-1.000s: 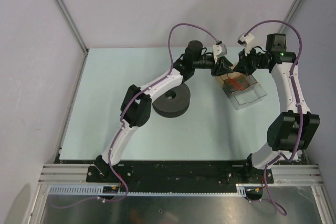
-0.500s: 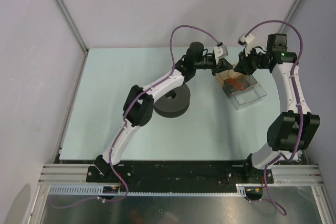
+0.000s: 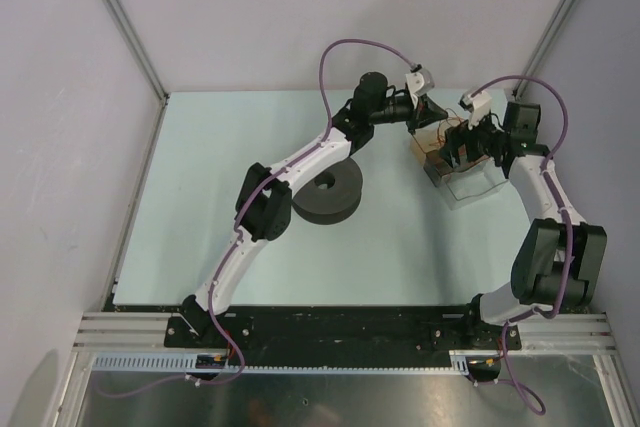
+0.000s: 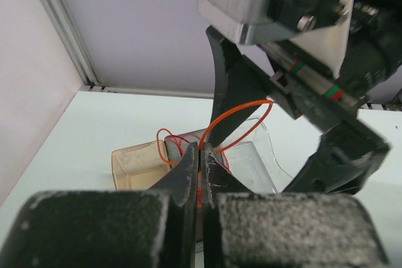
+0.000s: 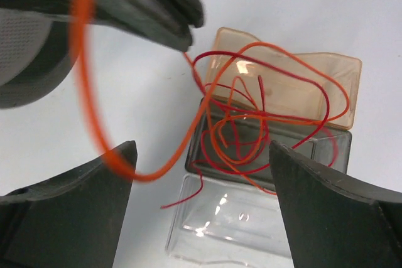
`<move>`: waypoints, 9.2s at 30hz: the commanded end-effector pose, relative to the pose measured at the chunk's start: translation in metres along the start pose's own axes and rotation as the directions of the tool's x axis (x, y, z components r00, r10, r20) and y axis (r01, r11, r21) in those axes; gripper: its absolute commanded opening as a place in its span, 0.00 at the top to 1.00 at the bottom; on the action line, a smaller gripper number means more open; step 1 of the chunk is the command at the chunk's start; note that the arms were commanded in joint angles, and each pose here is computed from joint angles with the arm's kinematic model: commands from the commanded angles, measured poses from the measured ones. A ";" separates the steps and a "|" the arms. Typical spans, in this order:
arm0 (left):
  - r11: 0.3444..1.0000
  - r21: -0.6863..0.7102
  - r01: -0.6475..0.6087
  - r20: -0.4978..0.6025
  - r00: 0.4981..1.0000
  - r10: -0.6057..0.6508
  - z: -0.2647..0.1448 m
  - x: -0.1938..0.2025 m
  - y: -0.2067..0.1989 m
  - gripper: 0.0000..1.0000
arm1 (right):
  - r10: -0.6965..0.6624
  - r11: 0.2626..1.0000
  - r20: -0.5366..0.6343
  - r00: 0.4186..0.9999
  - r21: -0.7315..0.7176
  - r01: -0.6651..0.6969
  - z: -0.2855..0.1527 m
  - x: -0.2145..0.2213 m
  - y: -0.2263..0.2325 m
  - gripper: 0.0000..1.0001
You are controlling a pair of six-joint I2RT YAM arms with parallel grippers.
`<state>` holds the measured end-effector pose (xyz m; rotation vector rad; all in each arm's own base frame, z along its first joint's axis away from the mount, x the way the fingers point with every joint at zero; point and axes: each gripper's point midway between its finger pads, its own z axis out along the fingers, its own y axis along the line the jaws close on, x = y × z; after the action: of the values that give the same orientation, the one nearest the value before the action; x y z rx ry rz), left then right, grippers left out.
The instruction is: Wrap the cables
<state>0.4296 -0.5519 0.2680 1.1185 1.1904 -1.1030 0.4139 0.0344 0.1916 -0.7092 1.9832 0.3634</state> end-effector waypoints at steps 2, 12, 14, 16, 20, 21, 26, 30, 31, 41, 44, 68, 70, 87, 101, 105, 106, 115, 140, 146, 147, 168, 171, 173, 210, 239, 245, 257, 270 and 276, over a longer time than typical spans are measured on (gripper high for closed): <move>1.000 0.008 0.002 0.102 0.995 -0.003 -0.002 -0.056 -0.007 1.00 | -0.111 0.984 0.203 0.973 0.162 0.078 0.016 -0.043 -0.035 0.13; 0.997 0.031 0.069 0.167 0.983 -0.073 -0.015 -0.097 -0.011 1.00 | -0.097 0.982 0.130 0.987 0.172 0.074 0.056 0.004 -0.054 0.55; 0.997 0.023 0.078 0.185 0.979 -0.081 -0.019 -0.108 -0.009 1.00 | -0.092 0.982 0.111 0.990 0.174 0.072 0.059 0.014 -0.057 0.58; 0.997 0.012 0.075 0.210 0.975 -0.076 -0.025 -0.123 -0.006 1.00 | -0.086 0.982 0.088 0.992 0.173 0.070 0.061 0.024 -0.060 0.60; 0.998 0.016 0.057 0.252 0.966 -0.059 -0.039 -0.155 -0.008 1.00 | -0.063 0.982 0.046 0.997 0.178 0.053 0.065 0.043 -0.066 0.64; 0.999 0.018 0.049 0.262 0.964 -0.052 -0.043 -0.164 -0.010 1.00 | -0.059 0.983 0.036 0.998 0.177 0.052 0.065 0.047 -0.066 0.65; 0.999 0.000 0.042 0.319 0.947 -0.040 -0.068 -0.211 -0.012 1.00 | -0.041 0.987 -0.016 0.999 0.152 0.043 0.067 0.067 -0.064 0.66; 0.998 -0.036 0.046 0.365 0.931 -0.030 -0.091 -0.245 -0.007 1.00 | -0.041 0.989 -0.045 0.998 0.139 0.047 0.068 0.079 -0.063 0.65; 0.998 -0.042 0.045 0.375 0.927 -0.026 -0.096 -0.253 -0.007 1.00 | -0.040 0.990 -0.050 0.998 0.135 0.046 0.068 0.082 -0.062 0.65; 0.996 -0.093 -0.001 0.452 0.891 0.043 -0.143 -0.318 -0.013 1.00 | -0.048 0.991 -0.098 0.994 0.117 0.059 0.071 0.099 -0.062 0.86; 0.996 -0.089 -0.022 0.465 0.883 0.061 -0.149 -0.331 -0.021 1.00 | -0.048 0.992 -0.105 0.993 0.115 0.060 0.070 0.103 -0.063 0.89; 0.999 -0.044 -0.022 0.452 0.891 0.040 -0.136 -0.323 -0.035 1.00 | -0.068 0.994 0.221 0.973 -0.067 0.085 0.001 -0.032 0.014 0.15; 0.999 -0.044 -0.020 0.451 0.892 0.038 -0.137 -0.324 -0.036 1.00 | -0.059 0.992 0.249 0.967 -0.095 0.085 0.005 -0.042 0.024 0.15; 0.999 -0.036 -0.023 0.454 0.890 0.037 -0.144 -0.332 -0.048 1.00 | -0.040 0.980 0.292 0.956 -0.174 0.094 0.027 -0.059 0.048 0.41; 0.998 -0.067 -0.005 0.424 0.905 0.033 -0.136 -0.309 -0.034 1.00 | 0.025 0.996 0.276 0.961 -0.089 0.000 -0.040 -0.060 0.022 0.12; 0.998 -0.065 0.003 0.431 0.902 0.025 -0.135 -0.311 -0.033 1.00 | 0.061 0.986 0.249 0.966 -0.167 -0.019 -0.038 -0.063 0.055 0.03; 0.998 -0.062 0.004 0.433 0.901 0.023 -0.135 -0.312 -0.033 1.00 | 0.080 0.983 0.240 0.967 -0.182 -0.036 -0.033 -0.064 0.062 0.02; 0.999 -0.039 0.007 0.447 0.895 0.012 -0.140 -0.325 -0.046 1.00 | 0.073 0.969 0.210 0.975 -0.248 -0.019 0.035 -0.071 0.103 0.01; 0.979 -0.202 -0.035 0.573 0.806 0.147 -0.212 -0.411 -0.045 1.00 | 0.098 0.992 0.036 0.995 -0.079 -0.095 0.080 0.010 0.034 1.00; 0.948 -0.314 -0.054 0.608 0.755 0.244 -0.255 -0.446 -0.042 1.00 | 0.131 0.986 0.085 0.988 0.090 -0.138 0.058 0.010 -0.023 1.00; 0.939 -0.341 -0.054 0.614 0.744 0.265 -0.263 -0.452 -0.040 1.00 | 0.137 0.980 0.107 0.985 0.132 -0.150 0.050 0.006 -0.037 1.00; 0.741 -0.668 0.068 0.370 0.895 0.251 -0.361 -0.329 0.037 1.00 | 0.149 0.945 0.234 0.961 0.252 -0.208 -0.049 -0.033 -0.091 1.00; 0.726 -0.683 0.086 0.349 0.911 0.220 -0.367 -0.306 0.035 1.00 | 0.117 0.938 0.278 0.953 0.283 -0.198 -0.058 -0.052 -0.093 1.00; 0.716 -0.691 0.101 0.341 0.919 0.199 -0.370 -0.293 0.035 1.00 | 0.093 0.931 0.333 0.938 0.306 -0.201 -0.072 -0.075 -0.099 1.00; 0.697 -0.710 0.100 0.249 0.962 0.115 -0.384 -0.228 0.035 1.00 | 0.212 0.897 0.034 0.977 0.390 -0.208 -0.045 -0.007 -0.075 1.00; 0.875 -0.484 0.023 0.123 0.992 0.042 -0.366 -0.223 -0.043 1.00 | -0.098 0.987 0.102 0.990 0.137 0.083 -0.056 -0.077 0.029 0.01; 0.895 -0.446 0.019 0.144 0.988 0.051 -0.356 -0.237 -0.056 1.00 | -0.079 0.985 0.309 0.948 -0.120 0.121 -0.032 -0.146 0.127 0.01; 0.889 -0.452 0.073 0.168 0.986 0.005 -0.342 -0.227 -0.062 1.00 | -0.065 0.870 0.469 0.881 -0.407 0.280 0.034 -0.203 0.290 0.01; 0.890 -0.447 0.093 0.204 0.979 0.001 -0.338 -0.239 -0.070 1.00 | -0.105 0.881 0.385 0.917 -0.391 0.265 0.115 -0.162 0.296 0.81; 0.877 -0.452 0.163 0.157 0.982 -0.101 -0.330 -0.202 -0.056 0.88 | 0.017 0.788 0.446 0.895 -0.557 0.262 0.067 -0.193 0.308 1.00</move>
<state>0.3185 -0.2197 0.4647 0.6134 1.3072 -0.8997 0.3609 0.3736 0.2328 -1.0592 1.5815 0.8458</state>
